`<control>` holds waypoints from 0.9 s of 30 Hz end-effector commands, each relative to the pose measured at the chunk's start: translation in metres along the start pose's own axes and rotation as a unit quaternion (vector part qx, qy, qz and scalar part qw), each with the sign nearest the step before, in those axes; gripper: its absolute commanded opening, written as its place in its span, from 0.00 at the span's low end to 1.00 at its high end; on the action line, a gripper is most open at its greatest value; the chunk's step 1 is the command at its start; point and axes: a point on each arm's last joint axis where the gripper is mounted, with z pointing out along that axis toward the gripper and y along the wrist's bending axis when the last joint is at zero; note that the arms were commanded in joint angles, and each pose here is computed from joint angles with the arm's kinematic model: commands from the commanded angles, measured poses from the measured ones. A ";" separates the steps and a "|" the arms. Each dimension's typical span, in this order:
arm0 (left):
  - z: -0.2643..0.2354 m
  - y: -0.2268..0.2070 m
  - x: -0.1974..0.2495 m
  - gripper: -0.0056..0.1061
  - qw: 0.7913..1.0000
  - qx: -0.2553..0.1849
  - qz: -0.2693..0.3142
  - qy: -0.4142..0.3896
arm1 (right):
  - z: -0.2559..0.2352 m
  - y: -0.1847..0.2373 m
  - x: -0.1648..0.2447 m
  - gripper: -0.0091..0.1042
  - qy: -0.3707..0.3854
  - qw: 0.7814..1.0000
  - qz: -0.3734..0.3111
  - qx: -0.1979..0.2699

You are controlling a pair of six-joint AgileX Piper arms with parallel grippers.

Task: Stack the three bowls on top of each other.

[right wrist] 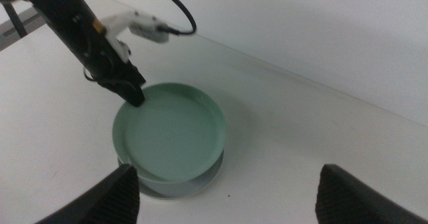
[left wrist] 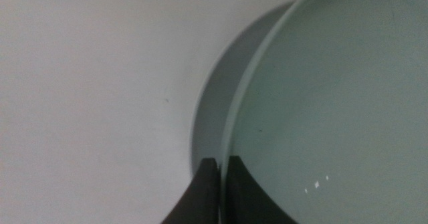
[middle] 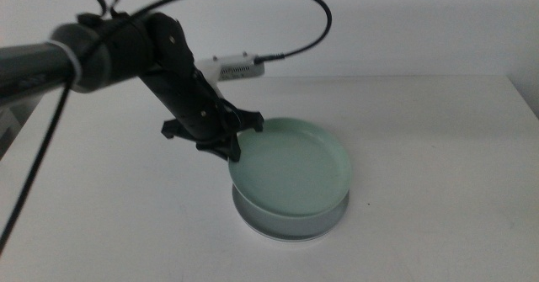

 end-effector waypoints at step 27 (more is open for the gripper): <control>-0.162 0.019 -0.003 0.85 0.975 -0.001 0.035 -0.220 | -0.006 -0.001 -0.010 0.72 -0.043 0.999 -0.003 0.009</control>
